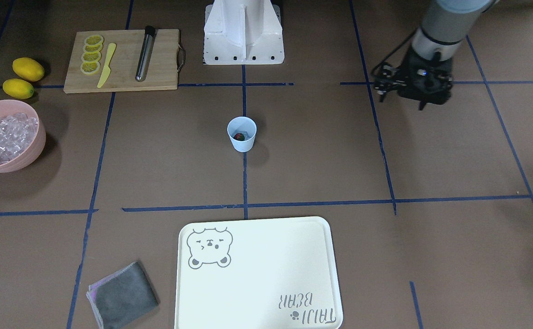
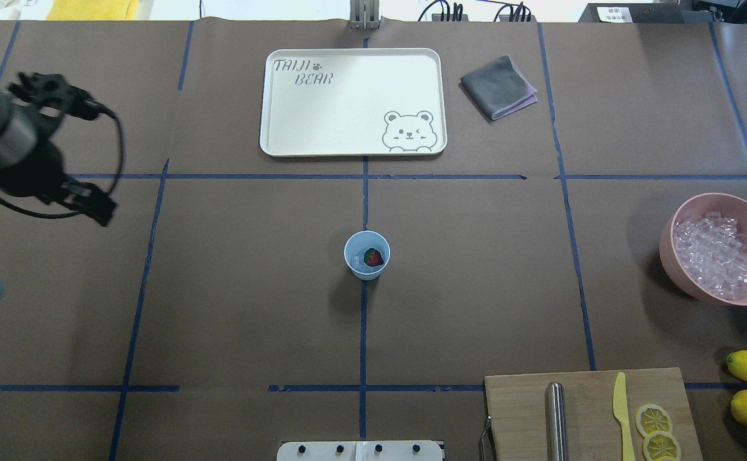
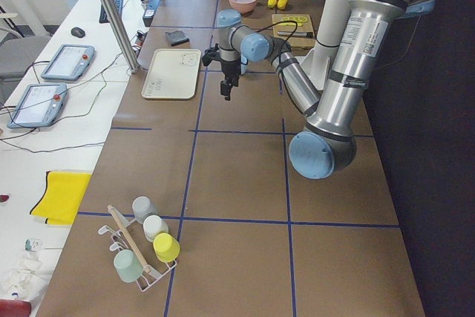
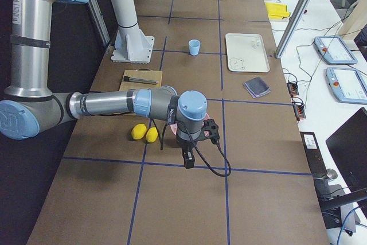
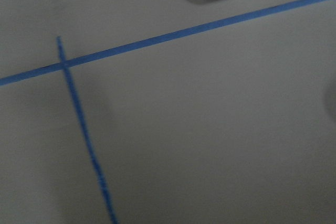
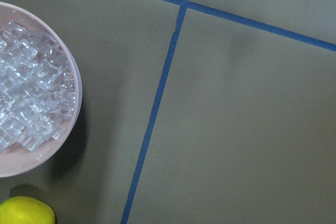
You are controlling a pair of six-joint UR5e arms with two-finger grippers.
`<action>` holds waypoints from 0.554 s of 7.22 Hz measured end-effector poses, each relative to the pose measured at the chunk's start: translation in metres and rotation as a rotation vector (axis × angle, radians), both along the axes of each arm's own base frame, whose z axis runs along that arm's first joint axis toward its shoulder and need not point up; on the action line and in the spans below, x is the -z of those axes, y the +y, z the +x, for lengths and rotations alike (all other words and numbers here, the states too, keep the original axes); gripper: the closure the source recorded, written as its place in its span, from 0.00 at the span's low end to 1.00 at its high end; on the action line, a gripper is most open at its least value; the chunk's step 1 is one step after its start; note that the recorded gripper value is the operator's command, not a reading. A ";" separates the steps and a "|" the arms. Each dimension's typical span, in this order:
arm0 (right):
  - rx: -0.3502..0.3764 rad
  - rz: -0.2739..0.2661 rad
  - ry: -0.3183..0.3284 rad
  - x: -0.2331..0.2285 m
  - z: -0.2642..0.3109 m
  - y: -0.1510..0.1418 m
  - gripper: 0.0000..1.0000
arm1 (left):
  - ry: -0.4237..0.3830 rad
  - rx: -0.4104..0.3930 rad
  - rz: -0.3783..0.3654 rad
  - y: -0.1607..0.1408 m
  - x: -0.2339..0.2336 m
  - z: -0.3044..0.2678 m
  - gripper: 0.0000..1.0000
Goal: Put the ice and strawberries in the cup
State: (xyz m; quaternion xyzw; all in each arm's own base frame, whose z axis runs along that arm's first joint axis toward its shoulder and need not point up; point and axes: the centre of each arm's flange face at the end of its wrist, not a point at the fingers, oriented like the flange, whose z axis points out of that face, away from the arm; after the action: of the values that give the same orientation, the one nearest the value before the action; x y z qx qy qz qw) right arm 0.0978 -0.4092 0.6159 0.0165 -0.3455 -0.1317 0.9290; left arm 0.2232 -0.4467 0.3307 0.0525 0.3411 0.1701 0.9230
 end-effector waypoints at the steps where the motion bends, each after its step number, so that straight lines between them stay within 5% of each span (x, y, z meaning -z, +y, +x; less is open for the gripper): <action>1: 0.000 0.000 0.001 0.000 0.000 0.000 0.00 | 0.014 -0.034 -0.033 -0.004 -0.049 -0.068 0.00; 4: 0.000 0.000 0.002 0.000 0.000 -0.001 0.00 | 0.092 -0.045 -0.082 -0.008 -0.223 -0.256 0.00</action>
State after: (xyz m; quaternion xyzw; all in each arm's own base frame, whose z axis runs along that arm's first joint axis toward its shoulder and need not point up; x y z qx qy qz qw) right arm 0.0980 -0.4098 0.6164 0.0161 -0.3446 -0.1318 0.9293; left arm -0.0324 -0.4549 0.5540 0.0149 0.3910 0.1739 0.9037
